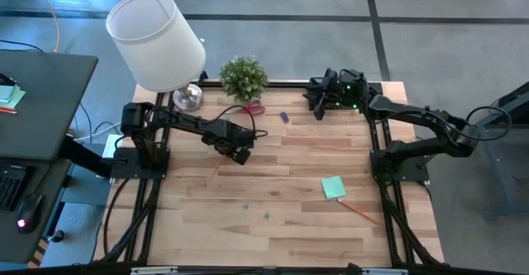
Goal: Pick and place office supplies into organizer
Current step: Put the left orange pencil in the black desk organizer
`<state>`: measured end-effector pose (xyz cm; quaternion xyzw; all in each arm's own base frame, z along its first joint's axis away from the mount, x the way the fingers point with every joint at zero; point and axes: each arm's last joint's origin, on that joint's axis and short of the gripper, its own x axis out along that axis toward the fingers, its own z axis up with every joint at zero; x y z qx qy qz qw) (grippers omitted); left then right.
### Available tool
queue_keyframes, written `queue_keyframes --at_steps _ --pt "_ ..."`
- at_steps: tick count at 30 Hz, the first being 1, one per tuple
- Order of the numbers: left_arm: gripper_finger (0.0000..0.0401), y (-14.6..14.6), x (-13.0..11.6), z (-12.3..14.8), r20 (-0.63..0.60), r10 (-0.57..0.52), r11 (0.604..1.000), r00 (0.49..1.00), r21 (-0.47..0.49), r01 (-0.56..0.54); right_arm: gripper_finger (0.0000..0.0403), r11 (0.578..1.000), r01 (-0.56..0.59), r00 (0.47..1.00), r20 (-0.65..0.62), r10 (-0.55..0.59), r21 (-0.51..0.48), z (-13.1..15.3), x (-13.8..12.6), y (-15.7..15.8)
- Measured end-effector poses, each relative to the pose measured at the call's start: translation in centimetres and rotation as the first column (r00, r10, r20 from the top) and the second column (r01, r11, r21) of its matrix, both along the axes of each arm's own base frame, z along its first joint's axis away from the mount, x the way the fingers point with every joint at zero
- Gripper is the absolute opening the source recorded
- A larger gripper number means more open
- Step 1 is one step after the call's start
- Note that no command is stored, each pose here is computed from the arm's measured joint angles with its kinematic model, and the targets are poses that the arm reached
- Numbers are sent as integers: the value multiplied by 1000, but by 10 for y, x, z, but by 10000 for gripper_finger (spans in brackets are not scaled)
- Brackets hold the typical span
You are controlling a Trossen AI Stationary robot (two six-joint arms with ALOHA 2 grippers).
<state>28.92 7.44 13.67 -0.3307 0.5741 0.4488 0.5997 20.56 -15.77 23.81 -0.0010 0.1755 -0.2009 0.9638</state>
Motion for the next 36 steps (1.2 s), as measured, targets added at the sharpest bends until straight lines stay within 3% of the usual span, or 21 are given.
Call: queue_keyframes --at_steps 5,9,15,22,29,31,36 --pt "23 0 0 0 -3 -43 999 999 -1 43 129 1000 1 1000 -3 -1 5 0 0 0" --pt "6 1 6 5 19 -103 995 995 2 103 129 1000 0 1000 -5 0 13 -1 0 0" --pt "5 8 31 45 126 -289 955 949 107 276 128 998 -15 1000 23 14 67 -1 -1 0" --pt "2 16 52 115 285 -535 808 796 449 382 128 986 -75 992 110 59 149 8 -14 -7" --pt "1 23 51 168 323 -710 617 626 713 333 128 975 -181 970 187 156 126 30 -32 4" --pt "1 29 53 178 350 -741 581 573 762 286 128 961 -260 948 213 236 93 37 -34 12" --pt "0 51 56 192 451 -793 560 409 805 197 128 885 -464 865 236 442 42 44 -31 31"
